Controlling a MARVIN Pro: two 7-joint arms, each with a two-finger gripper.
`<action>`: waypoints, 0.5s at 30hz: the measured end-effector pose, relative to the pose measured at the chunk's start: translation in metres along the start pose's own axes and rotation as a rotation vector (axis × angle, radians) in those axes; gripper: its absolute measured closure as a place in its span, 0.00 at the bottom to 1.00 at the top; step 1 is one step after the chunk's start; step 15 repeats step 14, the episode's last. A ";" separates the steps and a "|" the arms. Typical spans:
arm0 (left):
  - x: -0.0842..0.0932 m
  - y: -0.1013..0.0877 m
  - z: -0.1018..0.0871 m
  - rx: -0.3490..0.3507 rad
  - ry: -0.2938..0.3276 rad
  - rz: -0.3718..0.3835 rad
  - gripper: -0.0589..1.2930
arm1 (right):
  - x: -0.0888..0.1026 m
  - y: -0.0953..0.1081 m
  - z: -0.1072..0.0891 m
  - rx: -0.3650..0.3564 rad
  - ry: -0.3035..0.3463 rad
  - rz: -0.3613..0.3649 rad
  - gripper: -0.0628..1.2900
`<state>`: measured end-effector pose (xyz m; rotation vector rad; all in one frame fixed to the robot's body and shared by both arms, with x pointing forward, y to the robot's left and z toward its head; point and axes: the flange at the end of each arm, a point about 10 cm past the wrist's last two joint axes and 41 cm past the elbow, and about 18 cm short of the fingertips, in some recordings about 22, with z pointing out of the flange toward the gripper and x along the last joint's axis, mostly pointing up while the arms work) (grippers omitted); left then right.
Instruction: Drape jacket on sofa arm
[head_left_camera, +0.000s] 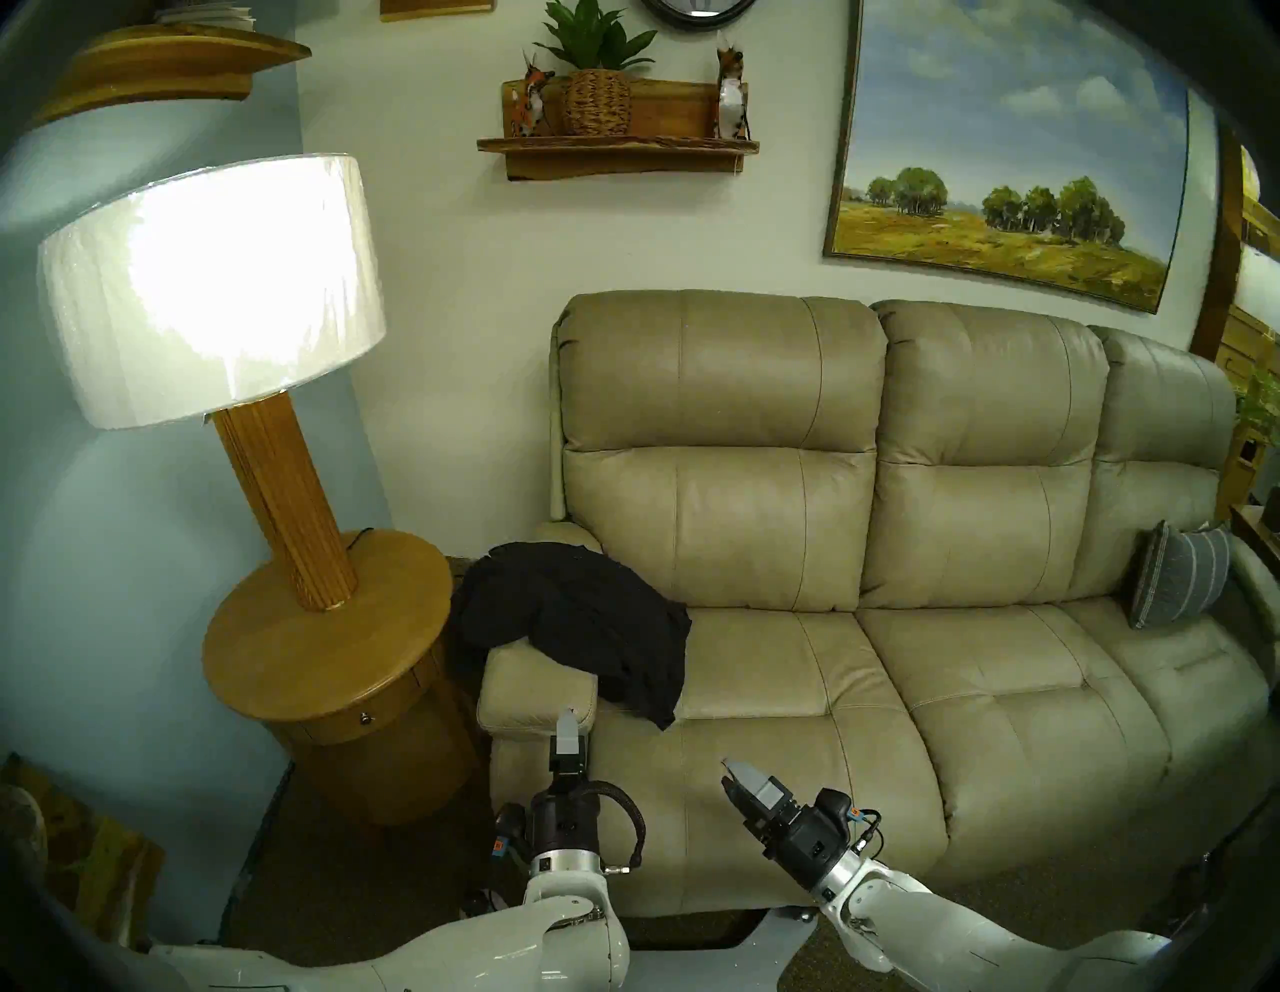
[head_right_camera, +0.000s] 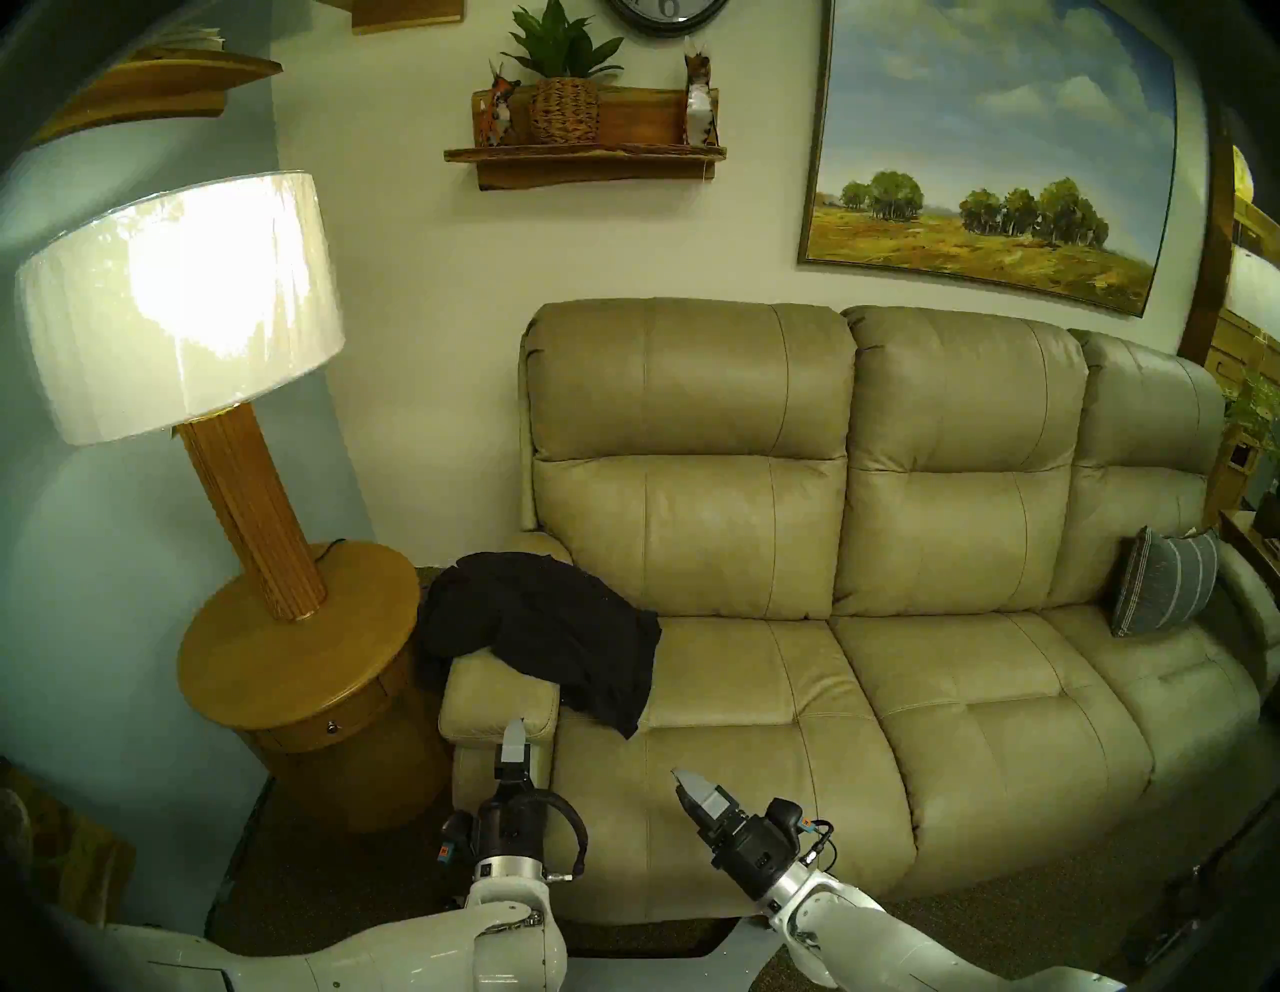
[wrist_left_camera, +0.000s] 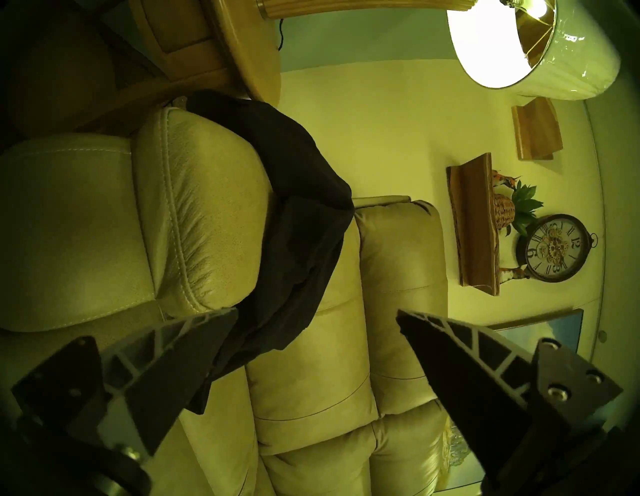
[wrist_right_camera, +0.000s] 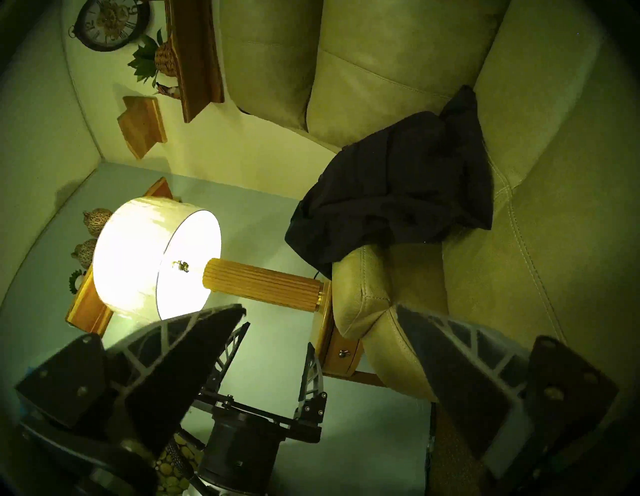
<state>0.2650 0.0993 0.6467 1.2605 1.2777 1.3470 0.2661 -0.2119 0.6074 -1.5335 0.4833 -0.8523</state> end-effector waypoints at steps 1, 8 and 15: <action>0.000 0.000 0.000 -0.002 -0.001 -0.003 0.02 | 0.000 0.000 0.000 -0.004 -0.003 0.002 0.05; 0.002 -0.001 0.000 -0.012 -0.004 -0.023 0.02 | 0.000 -0.003 -0.002 -0.025 -0.013 0.014 0.05; 0.002 -0.002 0.000 -0.020 -0.006 -0.039 0.02 | 0.001 -0.006 -0.003 -0.045 -0.019 0.021 0.05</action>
